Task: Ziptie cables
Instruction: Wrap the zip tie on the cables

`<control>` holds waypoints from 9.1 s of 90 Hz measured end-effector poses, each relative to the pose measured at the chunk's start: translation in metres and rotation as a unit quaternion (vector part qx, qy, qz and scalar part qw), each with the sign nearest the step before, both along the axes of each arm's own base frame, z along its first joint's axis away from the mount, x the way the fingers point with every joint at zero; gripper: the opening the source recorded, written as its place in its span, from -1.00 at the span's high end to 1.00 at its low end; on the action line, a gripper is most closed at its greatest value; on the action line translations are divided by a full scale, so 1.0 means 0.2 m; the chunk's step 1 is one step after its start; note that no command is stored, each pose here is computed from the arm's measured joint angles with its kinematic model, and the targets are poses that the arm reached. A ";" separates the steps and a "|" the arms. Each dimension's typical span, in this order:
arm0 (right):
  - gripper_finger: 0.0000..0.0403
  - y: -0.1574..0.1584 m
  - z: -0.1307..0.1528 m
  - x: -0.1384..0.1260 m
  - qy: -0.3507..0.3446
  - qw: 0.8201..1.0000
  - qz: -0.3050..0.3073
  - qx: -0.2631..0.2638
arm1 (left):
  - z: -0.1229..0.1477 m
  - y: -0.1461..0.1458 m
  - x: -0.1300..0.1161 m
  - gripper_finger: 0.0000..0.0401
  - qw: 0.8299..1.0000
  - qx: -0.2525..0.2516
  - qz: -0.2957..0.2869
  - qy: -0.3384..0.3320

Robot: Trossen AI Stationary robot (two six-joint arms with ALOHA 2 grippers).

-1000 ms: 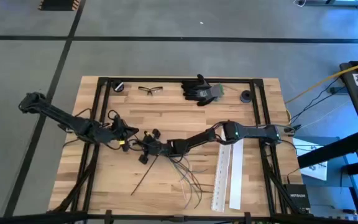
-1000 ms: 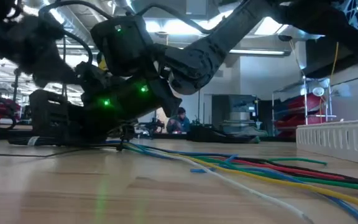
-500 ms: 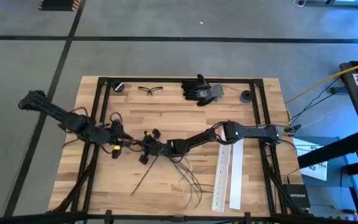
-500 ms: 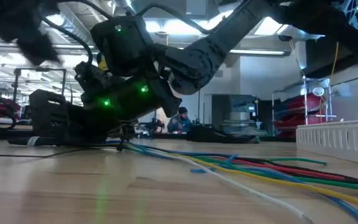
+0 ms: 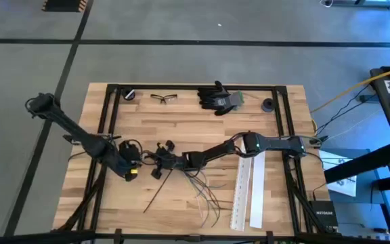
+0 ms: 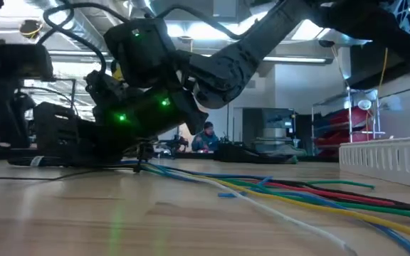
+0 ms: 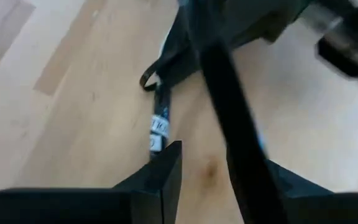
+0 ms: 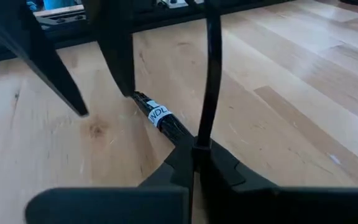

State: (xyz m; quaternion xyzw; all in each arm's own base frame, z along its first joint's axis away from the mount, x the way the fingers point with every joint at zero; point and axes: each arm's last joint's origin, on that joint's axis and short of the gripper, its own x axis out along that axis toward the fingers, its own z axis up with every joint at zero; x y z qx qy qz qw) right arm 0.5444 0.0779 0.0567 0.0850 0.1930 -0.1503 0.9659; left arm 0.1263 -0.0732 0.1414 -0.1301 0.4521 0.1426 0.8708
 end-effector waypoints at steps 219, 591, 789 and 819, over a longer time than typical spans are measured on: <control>1.00 0.01 0.01 0.01 -0.018 1.000 0.008 -0.005 | -0.15 -0.15 0.02 0.34 0.991 0.013 0.112 -0.069; 0.58 0.00 0.11 -0.01 0.037 0.998 0.028 -0.034 | -0.29 0.00 0.00 1.00 0.971 0.207 -0.015 -0.121; 0.99 -0.20 0.16 -0.05 -0.093 0.967 0.237 -0.011 | -0.24 -0.12 -0.01 1.00 0.974 0.163 -0.073 -0.140; 1.00 -0.20 0.15 -0.05 -0.087 0.967 0.237 -0.012 | -0.24 -0.12 0.00 0.87 0.988 0.090 -0.044 -0.119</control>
